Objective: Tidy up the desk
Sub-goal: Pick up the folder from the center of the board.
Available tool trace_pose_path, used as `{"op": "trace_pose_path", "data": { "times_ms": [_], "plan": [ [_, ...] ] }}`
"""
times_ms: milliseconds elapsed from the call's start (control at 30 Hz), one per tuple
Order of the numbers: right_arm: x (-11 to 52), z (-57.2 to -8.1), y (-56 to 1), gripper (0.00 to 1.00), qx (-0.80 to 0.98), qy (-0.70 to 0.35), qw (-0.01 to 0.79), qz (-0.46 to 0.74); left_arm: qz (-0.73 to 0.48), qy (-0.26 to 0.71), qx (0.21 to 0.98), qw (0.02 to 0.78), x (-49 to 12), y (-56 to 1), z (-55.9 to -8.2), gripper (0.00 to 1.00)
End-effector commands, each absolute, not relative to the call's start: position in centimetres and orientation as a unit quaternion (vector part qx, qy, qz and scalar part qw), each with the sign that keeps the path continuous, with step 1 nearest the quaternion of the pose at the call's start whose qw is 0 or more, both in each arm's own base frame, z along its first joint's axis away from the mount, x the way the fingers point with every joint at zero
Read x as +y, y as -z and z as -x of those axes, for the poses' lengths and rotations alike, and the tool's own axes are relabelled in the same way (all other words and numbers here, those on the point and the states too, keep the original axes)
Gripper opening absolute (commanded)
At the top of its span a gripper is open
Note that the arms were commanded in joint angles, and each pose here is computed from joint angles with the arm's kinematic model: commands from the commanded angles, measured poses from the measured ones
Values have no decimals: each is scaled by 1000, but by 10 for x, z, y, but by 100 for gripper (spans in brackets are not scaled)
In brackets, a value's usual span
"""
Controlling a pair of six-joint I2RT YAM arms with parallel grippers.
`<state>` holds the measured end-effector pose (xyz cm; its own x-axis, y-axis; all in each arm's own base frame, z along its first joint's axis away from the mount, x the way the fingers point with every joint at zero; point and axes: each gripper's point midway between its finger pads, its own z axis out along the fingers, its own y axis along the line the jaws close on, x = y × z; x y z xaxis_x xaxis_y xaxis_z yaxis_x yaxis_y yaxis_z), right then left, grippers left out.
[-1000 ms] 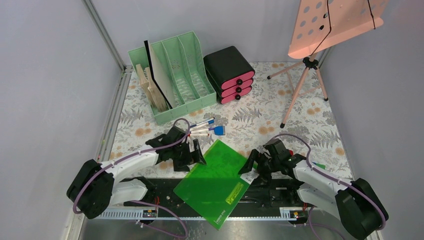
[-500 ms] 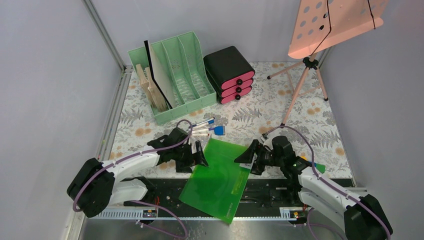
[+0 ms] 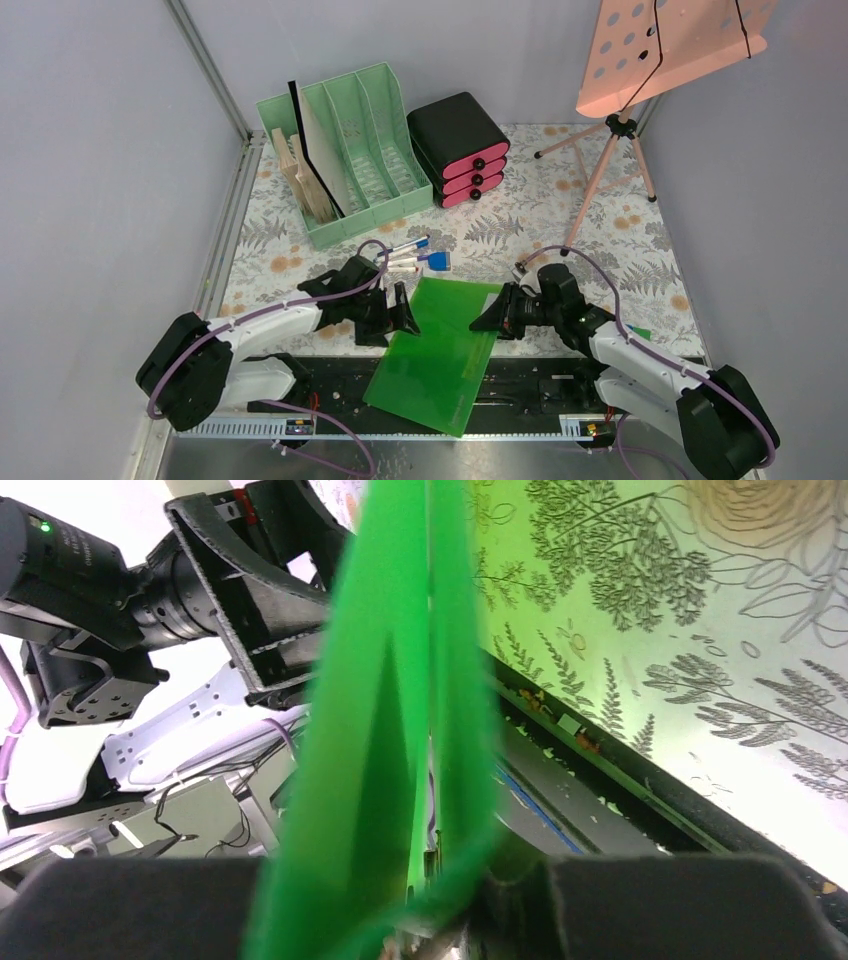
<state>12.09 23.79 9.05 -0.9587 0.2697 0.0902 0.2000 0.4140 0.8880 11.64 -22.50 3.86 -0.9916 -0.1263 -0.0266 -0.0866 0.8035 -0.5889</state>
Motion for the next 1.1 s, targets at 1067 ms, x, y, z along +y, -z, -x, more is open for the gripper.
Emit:
{"op": "trace_pose_path", "data": {
  "times_ms": [1067],
  "plan": [
    [243,-94,-208,0,813,-572,53,99,-41,317,885,338,-202,-182,-178,99]
  ]
}}
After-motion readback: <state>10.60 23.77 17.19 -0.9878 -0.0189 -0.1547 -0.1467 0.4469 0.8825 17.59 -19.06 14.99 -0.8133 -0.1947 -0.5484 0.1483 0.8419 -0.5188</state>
